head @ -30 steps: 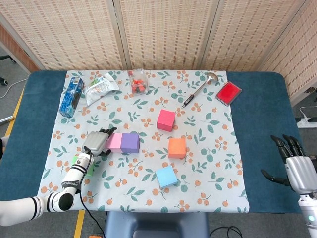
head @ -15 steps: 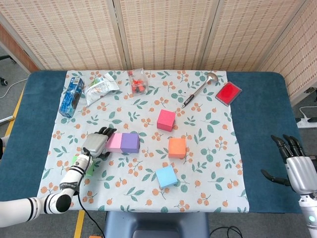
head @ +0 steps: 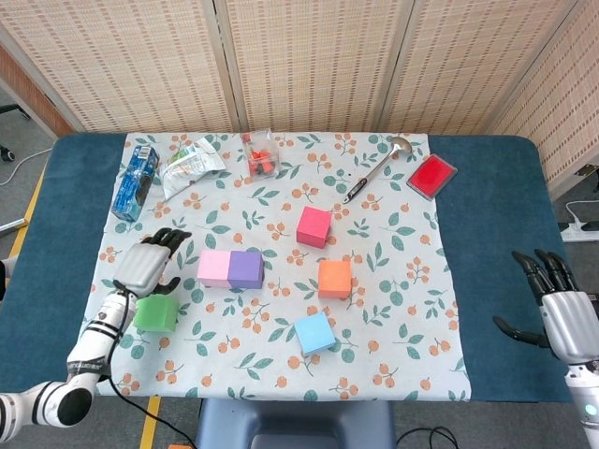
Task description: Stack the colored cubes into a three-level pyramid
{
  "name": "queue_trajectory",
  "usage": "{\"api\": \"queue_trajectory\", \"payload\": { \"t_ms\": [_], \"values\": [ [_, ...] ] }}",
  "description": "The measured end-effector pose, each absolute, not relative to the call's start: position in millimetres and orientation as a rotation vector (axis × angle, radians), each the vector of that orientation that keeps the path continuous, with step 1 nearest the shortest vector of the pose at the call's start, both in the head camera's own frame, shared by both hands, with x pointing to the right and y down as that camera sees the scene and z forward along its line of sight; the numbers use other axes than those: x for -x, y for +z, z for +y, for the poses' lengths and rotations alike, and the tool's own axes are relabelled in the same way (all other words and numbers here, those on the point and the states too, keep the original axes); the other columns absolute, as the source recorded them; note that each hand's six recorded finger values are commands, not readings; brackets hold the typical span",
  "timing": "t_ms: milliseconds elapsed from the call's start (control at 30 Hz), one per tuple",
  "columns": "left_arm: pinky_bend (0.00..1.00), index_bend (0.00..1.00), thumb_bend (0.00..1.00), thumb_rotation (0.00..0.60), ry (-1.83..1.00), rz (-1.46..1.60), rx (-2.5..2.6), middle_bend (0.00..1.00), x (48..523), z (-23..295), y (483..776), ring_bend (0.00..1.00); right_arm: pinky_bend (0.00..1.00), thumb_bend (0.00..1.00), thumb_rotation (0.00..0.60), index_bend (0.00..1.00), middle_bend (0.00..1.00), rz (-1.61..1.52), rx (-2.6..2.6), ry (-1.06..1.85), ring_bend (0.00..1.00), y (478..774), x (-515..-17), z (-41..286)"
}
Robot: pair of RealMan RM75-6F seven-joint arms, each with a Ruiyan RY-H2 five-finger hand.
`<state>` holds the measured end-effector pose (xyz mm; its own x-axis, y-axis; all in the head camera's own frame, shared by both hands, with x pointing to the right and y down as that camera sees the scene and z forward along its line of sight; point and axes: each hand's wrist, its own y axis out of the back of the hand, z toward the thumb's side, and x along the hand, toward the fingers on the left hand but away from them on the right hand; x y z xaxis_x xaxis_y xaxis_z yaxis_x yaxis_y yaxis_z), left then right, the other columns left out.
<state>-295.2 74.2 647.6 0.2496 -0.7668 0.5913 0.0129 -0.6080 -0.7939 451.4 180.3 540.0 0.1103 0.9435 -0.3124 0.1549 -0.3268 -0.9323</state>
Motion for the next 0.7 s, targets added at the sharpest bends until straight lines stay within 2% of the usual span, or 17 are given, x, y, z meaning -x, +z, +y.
{"api": "queue_trajectory", "payload": {
  "t_ms": [133, 333, 533, 700],
  "values": [
    [0.3, 0.18, 0.35, 0.6, -1.445, 0.717, 1.816, 0.18, 316, 88, 641, 0.13, 0.0, 0.05, 0.491, 0.0, 0.13, -1.061, 1.657, 1.298, 0.02, 547, -446, 178],
    [0.29, 0.19, 0.34, 0.6, -1.45, 0.795, 1.79, 0.18, 338, 103, 634, 0.13, 0.03, 0.05, 0.492, 0.0, 0.13, -0.957, 1.848, 1.254, 0.02, 575, -411, 161],
    [0.29, 0.2, 0.34, 0.6, -1.42, 0.858, 1.763, 0.19, 354, 121, 627, 0.13, 0.1, 0.05, 0.49, 0.03, 0.16, -0.819, 2.064, 1.143, 0.07, 616, -340, 132],
    [0.28, 0.21, 0.34, 0.6, -1.405, 0.889, 1.767, 0.19, 366, 132, 624, 0.14, 0.11, 0.04, 0.492, 0.09, 0.18, -0.765, 2.189, 1.086, 0.08, 650, -281, 111]
  ]
}}
